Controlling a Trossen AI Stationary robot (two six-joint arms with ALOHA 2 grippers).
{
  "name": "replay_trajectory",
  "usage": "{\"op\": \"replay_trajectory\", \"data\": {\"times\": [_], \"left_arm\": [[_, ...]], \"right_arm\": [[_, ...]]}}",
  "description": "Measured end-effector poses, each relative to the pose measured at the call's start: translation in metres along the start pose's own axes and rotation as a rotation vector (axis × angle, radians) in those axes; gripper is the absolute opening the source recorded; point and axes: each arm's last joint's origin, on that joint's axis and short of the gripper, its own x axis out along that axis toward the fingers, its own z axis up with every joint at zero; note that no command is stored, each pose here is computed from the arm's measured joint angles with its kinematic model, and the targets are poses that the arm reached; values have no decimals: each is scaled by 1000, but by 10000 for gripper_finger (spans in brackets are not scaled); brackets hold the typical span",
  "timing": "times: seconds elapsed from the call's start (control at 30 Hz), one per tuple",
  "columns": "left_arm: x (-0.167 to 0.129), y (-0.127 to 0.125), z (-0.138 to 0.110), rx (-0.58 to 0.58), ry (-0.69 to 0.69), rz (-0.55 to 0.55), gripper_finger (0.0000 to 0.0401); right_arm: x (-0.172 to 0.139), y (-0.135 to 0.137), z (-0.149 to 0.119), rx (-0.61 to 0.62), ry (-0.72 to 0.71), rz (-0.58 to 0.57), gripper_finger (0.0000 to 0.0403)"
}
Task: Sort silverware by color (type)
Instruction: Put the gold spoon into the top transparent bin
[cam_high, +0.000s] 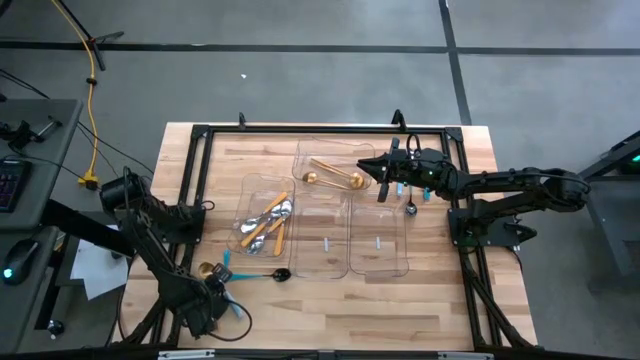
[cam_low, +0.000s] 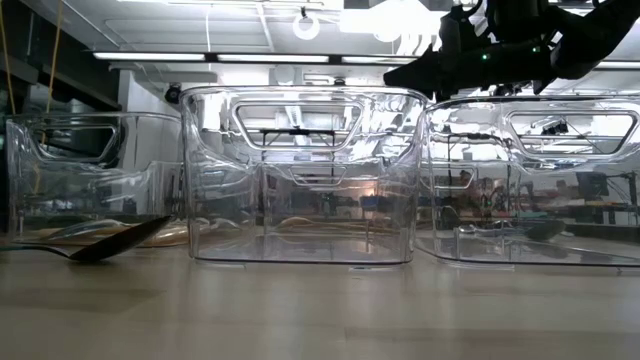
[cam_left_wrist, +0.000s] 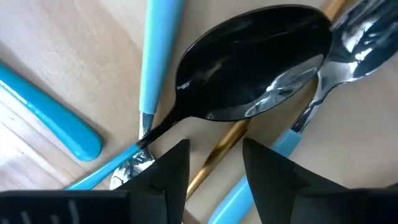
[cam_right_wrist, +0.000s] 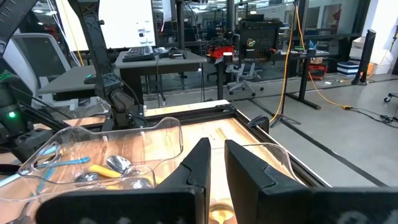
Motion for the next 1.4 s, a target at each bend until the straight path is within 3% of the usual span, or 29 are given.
{"op": "replay_trajectory", "data": {"times": [0.43, 0.8, 1.4], "left_arm": [[0, 0, 0, 76, 5, -1, 7], [-3, 2, -1, 76, -9, -4, 7], [-47, 44, 1, -71, -195, -85, 6]], "right_arm": [[0, 0, 0, 0, 0, 0, 32], [0, 0, 0, 0, 0, 0, 32], [0, 0, 0, 0, 0, 0, 32]]}}
